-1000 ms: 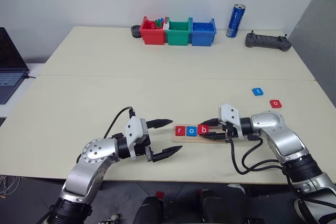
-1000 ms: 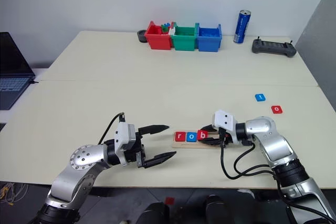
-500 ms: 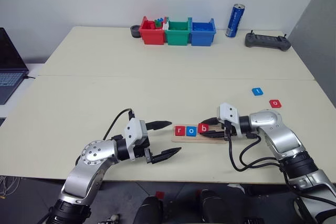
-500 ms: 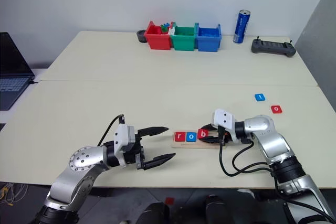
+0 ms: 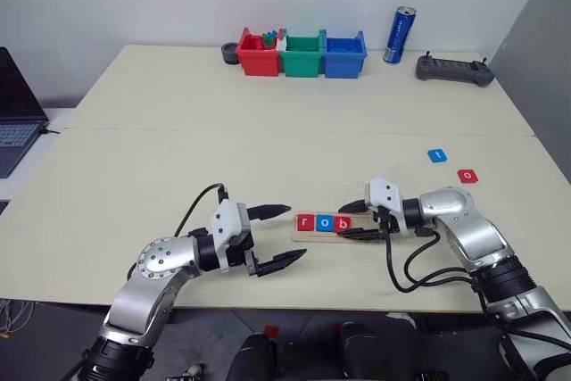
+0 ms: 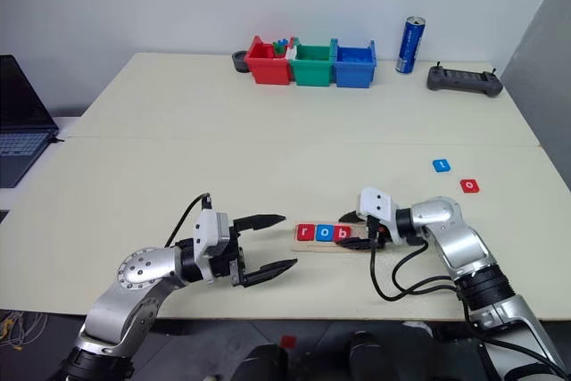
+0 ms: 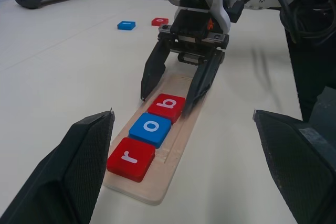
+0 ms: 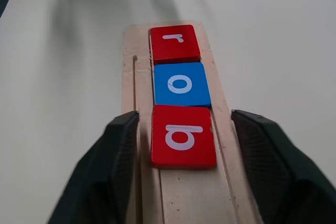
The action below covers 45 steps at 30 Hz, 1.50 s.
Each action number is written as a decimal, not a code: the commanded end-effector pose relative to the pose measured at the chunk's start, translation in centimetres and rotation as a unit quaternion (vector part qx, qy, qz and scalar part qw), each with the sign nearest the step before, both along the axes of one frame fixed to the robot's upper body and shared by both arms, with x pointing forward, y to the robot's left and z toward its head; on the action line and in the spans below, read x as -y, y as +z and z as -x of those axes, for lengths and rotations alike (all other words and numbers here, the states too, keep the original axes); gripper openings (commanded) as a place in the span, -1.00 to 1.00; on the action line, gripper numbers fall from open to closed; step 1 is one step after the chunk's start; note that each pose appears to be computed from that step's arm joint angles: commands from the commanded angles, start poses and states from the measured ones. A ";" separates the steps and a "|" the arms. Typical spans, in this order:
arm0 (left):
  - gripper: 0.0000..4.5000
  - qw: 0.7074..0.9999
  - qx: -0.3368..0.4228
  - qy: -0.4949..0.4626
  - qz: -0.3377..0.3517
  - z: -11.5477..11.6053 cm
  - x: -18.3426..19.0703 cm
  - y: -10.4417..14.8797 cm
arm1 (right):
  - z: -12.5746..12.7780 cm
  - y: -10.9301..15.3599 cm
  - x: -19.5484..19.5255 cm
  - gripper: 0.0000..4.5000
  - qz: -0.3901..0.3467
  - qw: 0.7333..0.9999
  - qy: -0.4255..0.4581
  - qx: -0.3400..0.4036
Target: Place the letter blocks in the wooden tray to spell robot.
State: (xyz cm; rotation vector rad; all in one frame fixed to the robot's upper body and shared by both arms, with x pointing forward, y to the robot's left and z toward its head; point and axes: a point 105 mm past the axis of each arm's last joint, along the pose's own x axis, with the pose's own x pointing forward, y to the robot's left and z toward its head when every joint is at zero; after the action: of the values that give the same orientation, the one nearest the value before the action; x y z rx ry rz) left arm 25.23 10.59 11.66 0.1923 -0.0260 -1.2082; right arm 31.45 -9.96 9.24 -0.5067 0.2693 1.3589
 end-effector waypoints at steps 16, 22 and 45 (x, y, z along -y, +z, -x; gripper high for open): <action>1.00 1.000 0.024 -0.010 0.004 0.0 0.4 0.9 | 0.4 4.0 1.3 0.98 -0.034 0.998 -0.031 0.033; 1.00 1.000 0.023 -0.018 0.004 0.1 0.5 1.0 | 2.4 3.7 0.2 0.25 -0.048 0.999 -0.015 0.012; 1.00 1.000 0.019 -0.013 -0.004 0.6 0.1 0.9 | 2.3 0.2 -1.0 -0.98 -0.014 0.999 -0.015 0.027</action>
State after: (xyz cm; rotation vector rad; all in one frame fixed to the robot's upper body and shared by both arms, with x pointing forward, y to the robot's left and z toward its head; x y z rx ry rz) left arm 24.99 10.59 11.51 0.1991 -0.0150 -1.2263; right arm 28.96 -9.26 8.50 -0.4891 0.2597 1.3111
